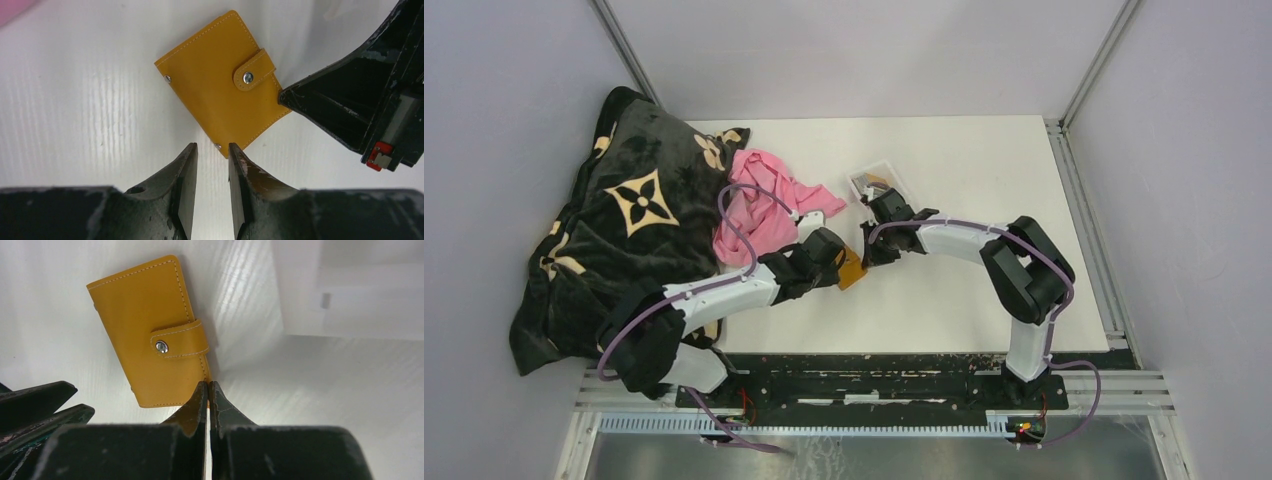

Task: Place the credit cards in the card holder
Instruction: Move the card holder to the center of the board.

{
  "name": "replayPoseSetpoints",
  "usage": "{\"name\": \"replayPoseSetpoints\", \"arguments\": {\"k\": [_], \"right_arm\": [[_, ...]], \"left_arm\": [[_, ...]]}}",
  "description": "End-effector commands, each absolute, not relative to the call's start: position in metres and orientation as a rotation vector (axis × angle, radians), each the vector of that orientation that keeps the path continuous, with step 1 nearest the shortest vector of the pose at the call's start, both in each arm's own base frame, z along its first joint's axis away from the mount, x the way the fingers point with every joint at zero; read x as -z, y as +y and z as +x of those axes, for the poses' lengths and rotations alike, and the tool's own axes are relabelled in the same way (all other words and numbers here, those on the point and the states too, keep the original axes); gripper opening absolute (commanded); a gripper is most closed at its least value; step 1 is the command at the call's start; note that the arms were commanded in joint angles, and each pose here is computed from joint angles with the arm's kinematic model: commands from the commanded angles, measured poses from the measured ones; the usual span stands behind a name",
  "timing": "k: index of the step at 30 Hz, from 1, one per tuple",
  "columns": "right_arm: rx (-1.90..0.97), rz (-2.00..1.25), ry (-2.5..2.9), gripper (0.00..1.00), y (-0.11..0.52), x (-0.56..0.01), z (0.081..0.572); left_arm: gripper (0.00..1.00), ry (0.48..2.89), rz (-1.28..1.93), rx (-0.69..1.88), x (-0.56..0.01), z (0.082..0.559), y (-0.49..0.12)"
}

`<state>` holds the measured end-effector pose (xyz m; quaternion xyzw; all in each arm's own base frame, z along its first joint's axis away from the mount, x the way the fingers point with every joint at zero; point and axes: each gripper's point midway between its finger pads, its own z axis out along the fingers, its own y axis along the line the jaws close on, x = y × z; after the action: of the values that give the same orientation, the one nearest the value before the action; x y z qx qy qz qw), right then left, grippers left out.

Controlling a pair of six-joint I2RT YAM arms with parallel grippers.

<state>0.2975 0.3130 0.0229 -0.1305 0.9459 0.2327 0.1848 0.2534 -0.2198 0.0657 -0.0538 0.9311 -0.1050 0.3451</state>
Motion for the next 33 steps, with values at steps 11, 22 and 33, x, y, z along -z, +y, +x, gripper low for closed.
{"name": "replayPoseSetpoints", "arguments": {"k": [11, 22, 33], "right_arm": [[-0.465, -0.26, 2.711, 0.01, 0.267, -0.02, 0.282], [-0.336, -0.338, 2.683, 0.15, 0.252, -0.033, 0.277], [-0.152, -0.504, 2.514, 0.44, 0.258, -0.077, 0.308]], "left_arm": [[0.38, 2.32, -0.052, 0.389, -0.044, 0.285, -0.258], [0.35, 2.377, -0.008, 0.344, -0.015, 0.28, -0.256], [0.34, 2.387, -0.021, 0.411, -0.003, 0.268, -0.256]]}}
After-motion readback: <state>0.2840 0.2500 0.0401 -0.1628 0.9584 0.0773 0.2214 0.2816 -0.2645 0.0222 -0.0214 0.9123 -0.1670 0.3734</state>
